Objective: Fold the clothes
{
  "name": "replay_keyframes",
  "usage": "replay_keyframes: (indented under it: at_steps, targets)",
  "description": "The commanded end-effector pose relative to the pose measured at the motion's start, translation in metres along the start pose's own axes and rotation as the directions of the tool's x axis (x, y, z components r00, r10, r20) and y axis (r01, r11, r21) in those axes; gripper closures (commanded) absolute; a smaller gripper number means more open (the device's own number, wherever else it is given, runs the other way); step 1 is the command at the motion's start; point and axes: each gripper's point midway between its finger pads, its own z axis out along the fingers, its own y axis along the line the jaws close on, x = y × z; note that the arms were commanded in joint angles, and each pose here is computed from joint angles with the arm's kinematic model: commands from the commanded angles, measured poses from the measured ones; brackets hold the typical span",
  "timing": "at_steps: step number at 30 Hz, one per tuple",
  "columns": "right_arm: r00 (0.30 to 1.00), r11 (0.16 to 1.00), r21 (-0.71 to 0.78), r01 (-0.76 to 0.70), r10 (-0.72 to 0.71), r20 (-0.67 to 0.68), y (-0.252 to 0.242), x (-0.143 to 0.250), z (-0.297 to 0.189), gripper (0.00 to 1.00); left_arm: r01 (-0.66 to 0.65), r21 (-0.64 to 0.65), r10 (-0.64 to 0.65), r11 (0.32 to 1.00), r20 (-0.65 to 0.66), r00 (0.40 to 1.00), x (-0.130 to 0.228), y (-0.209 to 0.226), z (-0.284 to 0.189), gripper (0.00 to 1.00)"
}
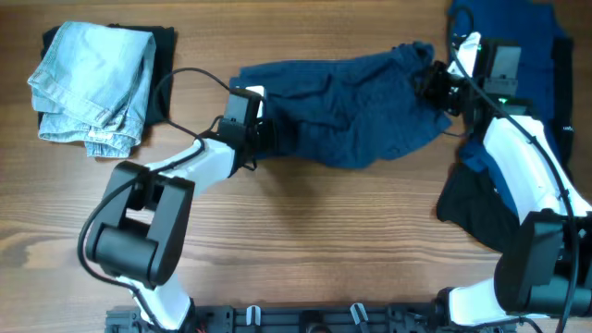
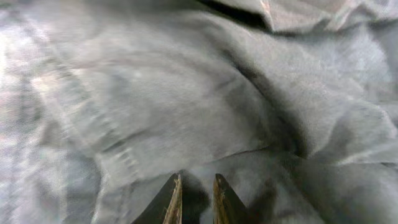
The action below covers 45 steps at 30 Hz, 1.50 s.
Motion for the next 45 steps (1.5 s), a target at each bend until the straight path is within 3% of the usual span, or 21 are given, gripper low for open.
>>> replay_keyframes:
  at_steps: [1, 6, 19, 25, 34, 45]
  targets:
    - [0.995, 0.996, -0.038, 0.082, -0.080, 0.054, 0.022, -0.021, -0.019, 0.96, 0.021, 0.001, -0.020, 1.000, 0.067, 0.998, -0.022, 0.004, -0.020, 0.85]
    - [0.994, 0.993, -0.070, 0.099, -0.096, 0.045, 0.035, -0.020, -0.020, 0.96, 0.027, -0.005, -0.027, 1.000, 0.053, 0.998, -0.019, 0.007, -0.019, 0.95]
    - [0.969, 0.949, -0.206, 0.241, -0.247, -0.004, 0.166, 0.064, 0.025, 0.96, 0.034, -0.005, -0.034, 0.999, 0.052, 0.998, -0.018, 0.007, -0.017, 0.96]
    - [0.966, 0.937, -0.243, 0.249, -0.260, -0.013, 0.201, 0.102, 0.054, 0.96, 0.036, -0.008, -0.035, 0.999, 0.048, 0.998, -0.017, 0.009, -0.015, 0.96]
    - [0.970, 0.944, -0.239, 0.225, -0.240, -0.035, 0.195, 0.109, 0.073, 0.96, 0.033, -0.003, -0.033, 0.999, 0.061, 0.998, -0.022, 0.006, -0.022, 0.96]
    - [0.975, 0.974, -0.049, 0.220, -0.221, -0.016, 0.118, 0.042, 0.016, 0.96, 0.080, -0.054, -0.078, 0.995, 0.035, 0.996, -0.019, 0.034, -0.025, 0.96]
